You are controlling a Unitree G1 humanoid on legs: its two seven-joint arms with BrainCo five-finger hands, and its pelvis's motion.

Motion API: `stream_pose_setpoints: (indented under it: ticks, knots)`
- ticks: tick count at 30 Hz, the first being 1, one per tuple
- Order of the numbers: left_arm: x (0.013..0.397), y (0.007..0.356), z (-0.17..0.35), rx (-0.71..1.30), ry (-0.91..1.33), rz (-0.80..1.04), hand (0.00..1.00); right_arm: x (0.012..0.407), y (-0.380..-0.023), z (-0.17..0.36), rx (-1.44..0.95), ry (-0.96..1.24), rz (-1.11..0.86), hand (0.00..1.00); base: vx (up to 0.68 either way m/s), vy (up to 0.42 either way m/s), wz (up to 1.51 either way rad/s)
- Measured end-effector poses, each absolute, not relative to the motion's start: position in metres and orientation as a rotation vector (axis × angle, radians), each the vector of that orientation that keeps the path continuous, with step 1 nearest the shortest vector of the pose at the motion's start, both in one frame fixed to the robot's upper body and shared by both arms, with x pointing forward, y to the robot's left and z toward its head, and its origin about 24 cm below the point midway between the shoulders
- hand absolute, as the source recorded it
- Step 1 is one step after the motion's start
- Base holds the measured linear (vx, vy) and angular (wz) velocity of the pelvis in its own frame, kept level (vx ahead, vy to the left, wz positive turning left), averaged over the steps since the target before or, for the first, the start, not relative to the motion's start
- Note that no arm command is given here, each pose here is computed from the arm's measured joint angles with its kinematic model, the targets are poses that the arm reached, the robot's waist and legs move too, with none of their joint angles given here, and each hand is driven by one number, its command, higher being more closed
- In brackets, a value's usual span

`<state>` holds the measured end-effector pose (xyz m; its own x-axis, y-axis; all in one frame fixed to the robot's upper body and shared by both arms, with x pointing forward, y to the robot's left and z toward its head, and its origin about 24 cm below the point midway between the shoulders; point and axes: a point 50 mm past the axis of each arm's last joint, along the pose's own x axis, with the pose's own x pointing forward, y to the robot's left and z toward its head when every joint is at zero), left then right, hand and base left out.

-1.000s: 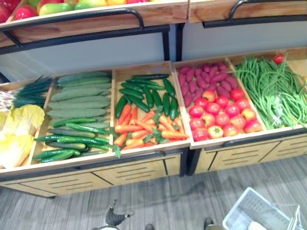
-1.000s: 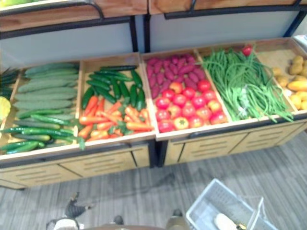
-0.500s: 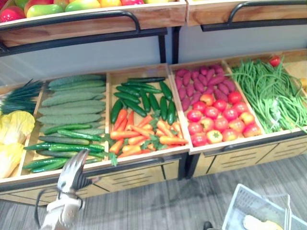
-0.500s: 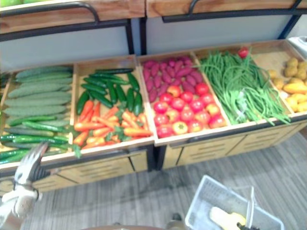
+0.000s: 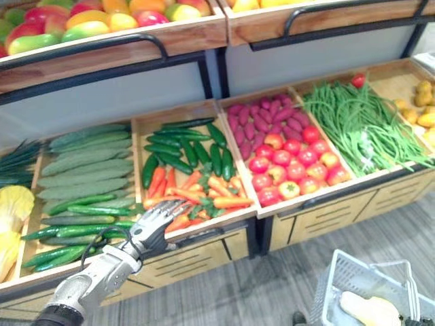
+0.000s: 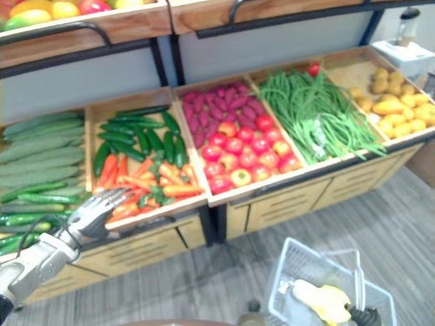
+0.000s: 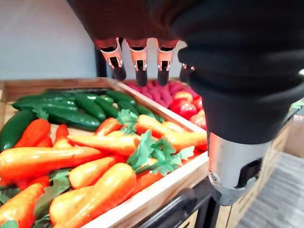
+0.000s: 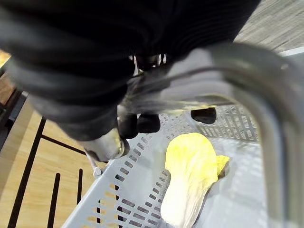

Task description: Pick vegetable in the basket

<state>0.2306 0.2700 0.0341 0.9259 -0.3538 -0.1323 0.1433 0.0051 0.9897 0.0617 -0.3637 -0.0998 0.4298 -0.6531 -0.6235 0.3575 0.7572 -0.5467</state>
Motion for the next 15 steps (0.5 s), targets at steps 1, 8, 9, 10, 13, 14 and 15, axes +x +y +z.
stream_pose_setpoints:
  ticks: [1, 8, 9, 10, 13, 14, 15]
  knots:
    - [0.233, 0.271, 0.035, 1.525, -0.162, -0.395, 0.00, 0.062, -0.364, -0.100, -0.359, 0.930, -0.648, 1.00, 0.01, -0.030, -0.14]
    - [0.263, 0.265, 0.054, 1.574, -0.181, -0.371, 0.00, 0.081, -0.384, -0.077, -0.430, 0.840, -0.663, 1.00, -0.02, -0.002, -0.07]
    - [0.266, 0.264, 0.058, 1.579, -0.194, -0.360, 0.00, 0.082, -0.384, -0.076, -0.432, 0.831, -0.661, 1.00, -0.04, 0.030, -0.10]
    - [0.276, 0.260, 0.067, 1.591, -0.229, -0.342, 0.00, 0.085, -0.384, -0.074, -0.435, 0.814, -0.659, 1.00, -0.06, 0.034, -0.12]
    - [0.281, 0.255, 0.072, 1.598, -0.254, -0.341, 0.00, 0.091, -0.382, -0.072, -0.431, 0.791, -0.654, 1.00, -0.05, 0.063, -0.27]
    - [0.280, 0.253, 0.071, 1.598, -0.257, -0.352, 0.00, 0.093, -0.380, -0.073, -0.427, 0.783, -0.650, 1.00, -0.02, 0.100, -0.50]
    - [0.280, 0.252, 0.071, 1.598, -0.261, -0.355, 0.00, 0.094, -0.379, -0.073, -0.425, 0.778, -0.648, 1.00, -0.01, 0.123, -0.60]
